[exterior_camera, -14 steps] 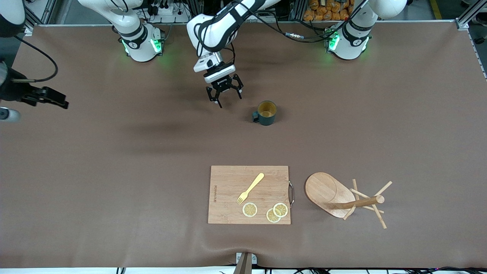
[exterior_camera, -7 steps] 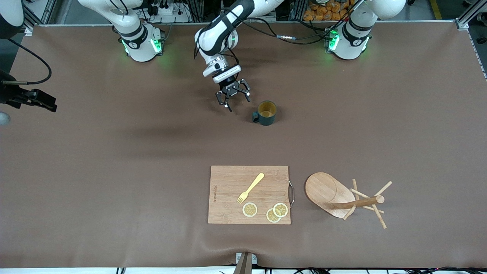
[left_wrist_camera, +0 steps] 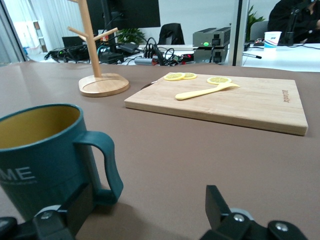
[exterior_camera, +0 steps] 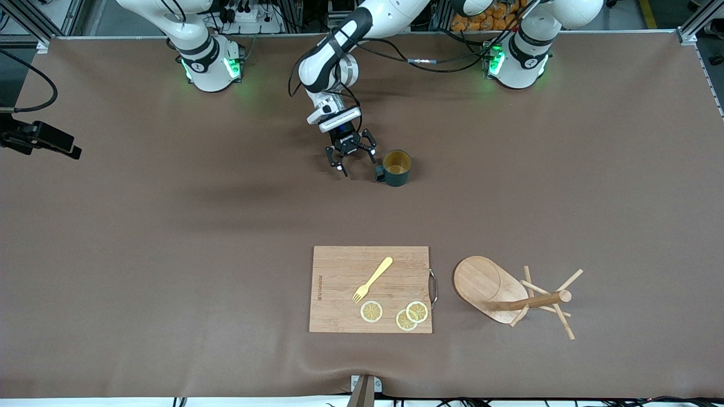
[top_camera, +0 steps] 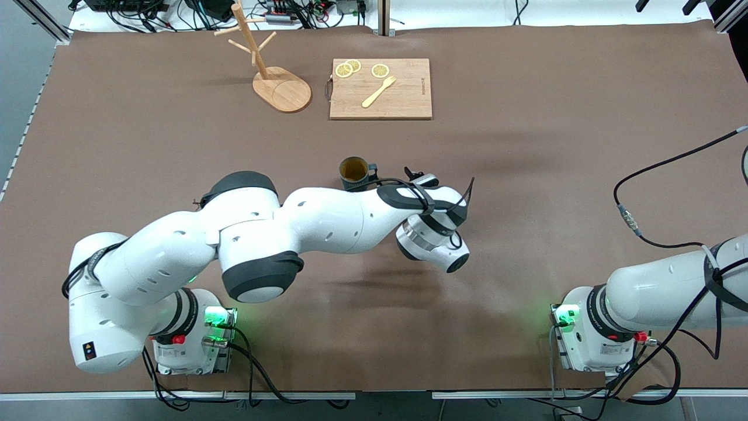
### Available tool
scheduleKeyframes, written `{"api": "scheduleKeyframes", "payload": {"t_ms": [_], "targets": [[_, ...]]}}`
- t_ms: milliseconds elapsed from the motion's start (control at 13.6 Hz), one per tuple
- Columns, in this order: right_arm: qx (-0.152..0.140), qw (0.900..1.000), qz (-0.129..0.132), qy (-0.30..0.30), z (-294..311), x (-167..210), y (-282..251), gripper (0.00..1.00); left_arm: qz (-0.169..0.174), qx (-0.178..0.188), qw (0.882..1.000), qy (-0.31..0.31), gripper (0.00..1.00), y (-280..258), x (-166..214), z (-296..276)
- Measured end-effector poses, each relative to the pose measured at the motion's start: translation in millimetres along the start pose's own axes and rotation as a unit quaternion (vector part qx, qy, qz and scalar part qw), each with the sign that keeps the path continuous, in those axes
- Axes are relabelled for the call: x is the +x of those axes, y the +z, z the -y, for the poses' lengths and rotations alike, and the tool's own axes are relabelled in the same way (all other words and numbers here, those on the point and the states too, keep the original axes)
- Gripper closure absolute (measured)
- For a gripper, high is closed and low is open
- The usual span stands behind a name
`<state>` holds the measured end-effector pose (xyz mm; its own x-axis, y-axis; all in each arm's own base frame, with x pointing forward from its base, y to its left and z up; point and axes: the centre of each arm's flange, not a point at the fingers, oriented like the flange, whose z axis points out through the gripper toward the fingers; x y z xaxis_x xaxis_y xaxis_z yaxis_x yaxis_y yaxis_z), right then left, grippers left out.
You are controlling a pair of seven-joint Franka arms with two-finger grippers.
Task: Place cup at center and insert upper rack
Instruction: 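Close the left gripper on the teal mug rim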
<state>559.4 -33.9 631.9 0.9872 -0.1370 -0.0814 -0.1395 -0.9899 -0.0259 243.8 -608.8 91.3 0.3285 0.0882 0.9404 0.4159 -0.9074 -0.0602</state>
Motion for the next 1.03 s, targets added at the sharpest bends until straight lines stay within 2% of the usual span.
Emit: {"api": "scheduleKeyframes", "payload": {"t_ms": [147,440,660,1026], "targets": [[0.002,1.0,-0.003,0.018,1,0,-3,0.0,-0.007,0.002,1.0,0.001,0.0,7,-2,1],[0.0,1.0,-0.025,0.013,14,-5,-26,0.0,-0.023,0.01,1.0,-0.004,0.0,26,8,-1],[-0.002,1.0,-0.026,0.017,11,-4,-26,0.0,-0.033,0.012,0.999,0.0,0.0,38,5,0],[0.014,0.999,-0.024,0.033,-6,-2,-26,0.0,-0.048,0.01,0.999,0.011,0.0,52,-6,3]]}}
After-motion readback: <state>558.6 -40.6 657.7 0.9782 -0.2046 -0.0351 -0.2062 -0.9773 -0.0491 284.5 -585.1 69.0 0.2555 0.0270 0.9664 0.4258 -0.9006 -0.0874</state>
